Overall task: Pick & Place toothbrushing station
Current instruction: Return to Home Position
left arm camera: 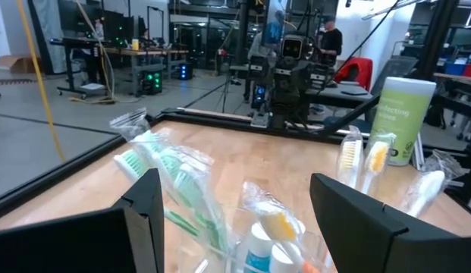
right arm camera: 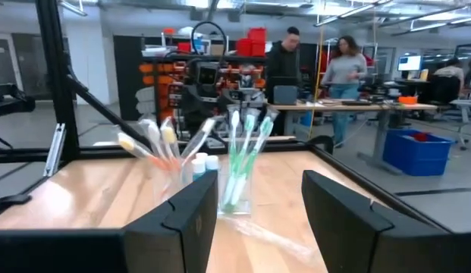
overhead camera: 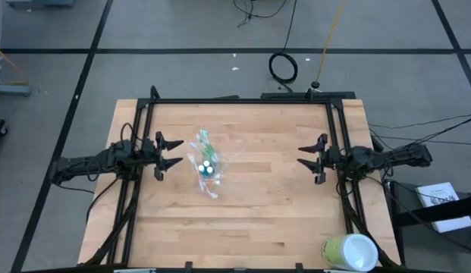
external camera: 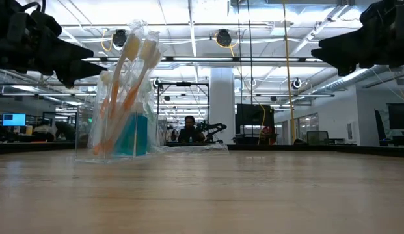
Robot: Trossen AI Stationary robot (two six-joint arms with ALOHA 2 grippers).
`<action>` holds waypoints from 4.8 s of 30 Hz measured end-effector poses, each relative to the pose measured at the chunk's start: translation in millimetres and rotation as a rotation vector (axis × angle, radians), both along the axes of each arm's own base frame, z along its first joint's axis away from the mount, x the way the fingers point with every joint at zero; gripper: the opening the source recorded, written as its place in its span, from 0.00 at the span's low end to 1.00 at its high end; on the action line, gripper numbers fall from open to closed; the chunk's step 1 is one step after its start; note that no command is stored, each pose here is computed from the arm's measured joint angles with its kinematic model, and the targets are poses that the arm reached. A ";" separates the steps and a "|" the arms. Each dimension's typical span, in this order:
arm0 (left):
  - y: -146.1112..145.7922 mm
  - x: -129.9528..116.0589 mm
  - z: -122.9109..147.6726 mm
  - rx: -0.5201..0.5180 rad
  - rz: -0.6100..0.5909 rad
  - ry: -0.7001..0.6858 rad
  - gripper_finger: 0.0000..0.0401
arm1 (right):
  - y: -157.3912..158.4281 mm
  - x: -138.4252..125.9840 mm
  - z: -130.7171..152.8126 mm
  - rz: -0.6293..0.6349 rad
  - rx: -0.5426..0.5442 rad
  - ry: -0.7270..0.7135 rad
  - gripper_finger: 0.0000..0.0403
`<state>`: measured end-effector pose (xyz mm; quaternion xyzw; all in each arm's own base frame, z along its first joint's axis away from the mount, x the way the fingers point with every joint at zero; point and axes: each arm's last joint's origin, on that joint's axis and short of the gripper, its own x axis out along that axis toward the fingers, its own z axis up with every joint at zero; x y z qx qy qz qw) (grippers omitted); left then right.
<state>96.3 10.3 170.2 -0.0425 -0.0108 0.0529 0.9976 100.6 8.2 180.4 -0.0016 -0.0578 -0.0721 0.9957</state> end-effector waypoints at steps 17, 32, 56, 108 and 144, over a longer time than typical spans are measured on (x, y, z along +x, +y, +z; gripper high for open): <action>0.6 0.1 0.7 0.003 0.006 -0.015 0.58 | -2.5 -3.7 -8.5 -0.016 -0.005 0.074 0.45; 0.6 0.1 0.9 0.006 0.008 -0.018 0.58 | -2.1 -0.8 -8.5 -0.014 0.059 0.071 0.45; 0.6 0.0 1.7 0.006 0.008 -0.022 0.58 | -2.0 -0.7 -8.3 -0.013 0.059 0.067 0.45; 0.6 0.0 1.8 0.006 0.007 -0.022 0.58 | -2.0 -0.7 -8.3 -0.012 0.059 0.067 0.45; 0.5 0.0 1.8 0.006 0.007 -0.022 0.58 | -2.0 -0.7 -8.3 -0.012 0.059 0.067 0.45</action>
